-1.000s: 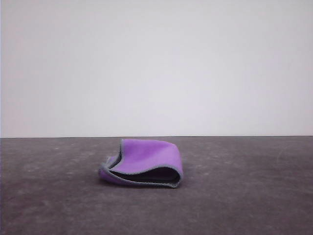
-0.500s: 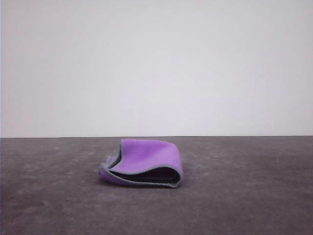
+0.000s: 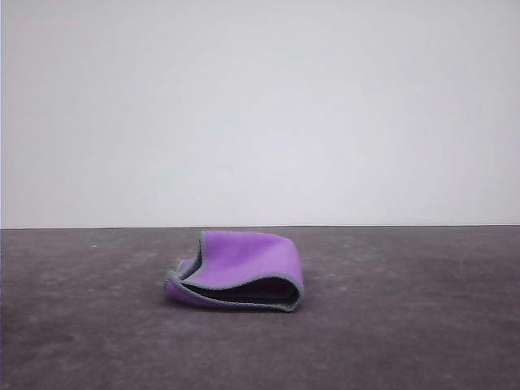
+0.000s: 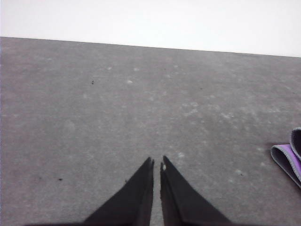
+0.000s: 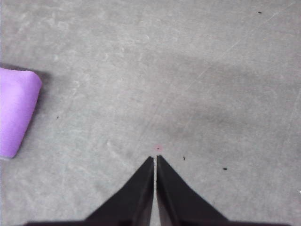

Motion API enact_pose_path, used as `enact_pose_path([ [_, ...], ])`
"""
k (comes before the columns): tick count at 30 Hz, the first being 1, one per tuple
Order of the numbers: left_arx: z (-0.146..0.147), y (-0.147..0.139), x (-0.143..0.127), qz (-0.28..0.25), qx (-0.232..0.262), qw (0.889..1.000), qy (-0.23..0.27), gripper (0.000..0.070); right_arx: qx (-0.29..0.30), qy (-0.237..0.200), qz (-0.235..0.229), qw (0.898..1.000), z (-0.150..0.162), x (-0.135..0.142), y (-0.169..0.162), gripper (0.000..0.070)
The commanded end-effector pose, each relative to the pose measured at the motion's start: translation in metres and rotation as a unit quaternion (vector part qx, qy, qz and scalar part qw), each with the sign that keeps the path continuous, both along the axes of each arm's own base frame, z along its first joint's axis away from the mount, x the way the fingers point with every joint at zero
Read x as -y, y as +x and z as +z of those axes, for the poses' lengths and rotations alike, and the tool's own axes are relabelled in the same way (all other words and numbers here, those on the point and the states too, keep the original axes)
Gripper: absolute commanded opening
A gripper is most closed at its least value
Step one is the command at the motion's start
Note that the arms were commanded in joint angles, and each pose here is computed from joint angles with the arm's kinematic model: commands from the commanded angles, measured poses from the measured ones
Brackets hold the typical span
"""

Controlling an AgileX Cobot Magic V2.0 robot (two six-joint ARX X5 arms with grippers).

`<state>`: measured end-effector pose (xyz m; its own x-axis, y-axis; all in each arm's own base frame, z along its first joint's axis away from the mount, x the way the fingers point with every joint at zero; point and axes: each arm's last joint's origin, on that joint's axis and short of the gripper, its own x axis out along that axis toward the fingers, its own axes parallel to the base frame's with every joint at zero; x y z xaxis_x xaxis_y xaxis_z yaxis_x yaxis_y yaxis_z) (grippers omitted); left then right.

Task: Fold clothes

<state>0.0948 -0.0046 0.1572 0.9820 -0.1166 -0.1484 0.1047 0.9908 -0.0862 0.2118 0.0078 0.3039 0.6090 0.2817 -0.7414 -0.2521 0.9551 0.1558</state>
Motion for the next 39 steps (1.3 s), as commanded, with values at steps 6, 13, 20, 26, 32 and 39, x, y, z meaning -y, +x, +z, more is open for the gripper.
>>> enact_pose_path([
  [6, -0.007, 0.001, 0.000, 0.003, -0.013, 1.000, -0.001, 0.0017, 0.006, 0.003, -0.004, 1.000, 0.004, 0.000, 0.003, 0.0005],
  [13, -0.007, 0.001, 0.000, 0.003, -0.013, 1.000, -0.001, 0.0017, 0.024, -0.009, 0.009, 1.000, 0.004, 0.000, 0.004, 0.0005],
  [20, -0.007, 0.001, 0.000, 0.003, -0.013, 1.000, -0.001, 0.0017, 0.159, -0.009, -0.016, 0.987, -0.019, 0.001, -0.023, 0.0004],
  [26, -0.007, 0.001, 0.000, 0.003, -0.013, 1.000, 0.000, 0.0017, 0.289, -0.025, -0.054, 0.956, -0.070, 0.003, -0.066, 0.0005],
  [32, -0.007, 0.001, 0.000, 0.003, -0.013, 1.000, 0.000, 0.0017, 0.341, -0.041, -0.083, 0.936, -0.111, 0.004, -0.095, 0.0005],
  [39, -0.007, 0.001, 0.000, 0.003, -0.013, 1.000, 0.000, 0.0017, 0.360, -0.040, -0.084, 0.928, -0.141, 0.003, -0.107, 0.0004],
])
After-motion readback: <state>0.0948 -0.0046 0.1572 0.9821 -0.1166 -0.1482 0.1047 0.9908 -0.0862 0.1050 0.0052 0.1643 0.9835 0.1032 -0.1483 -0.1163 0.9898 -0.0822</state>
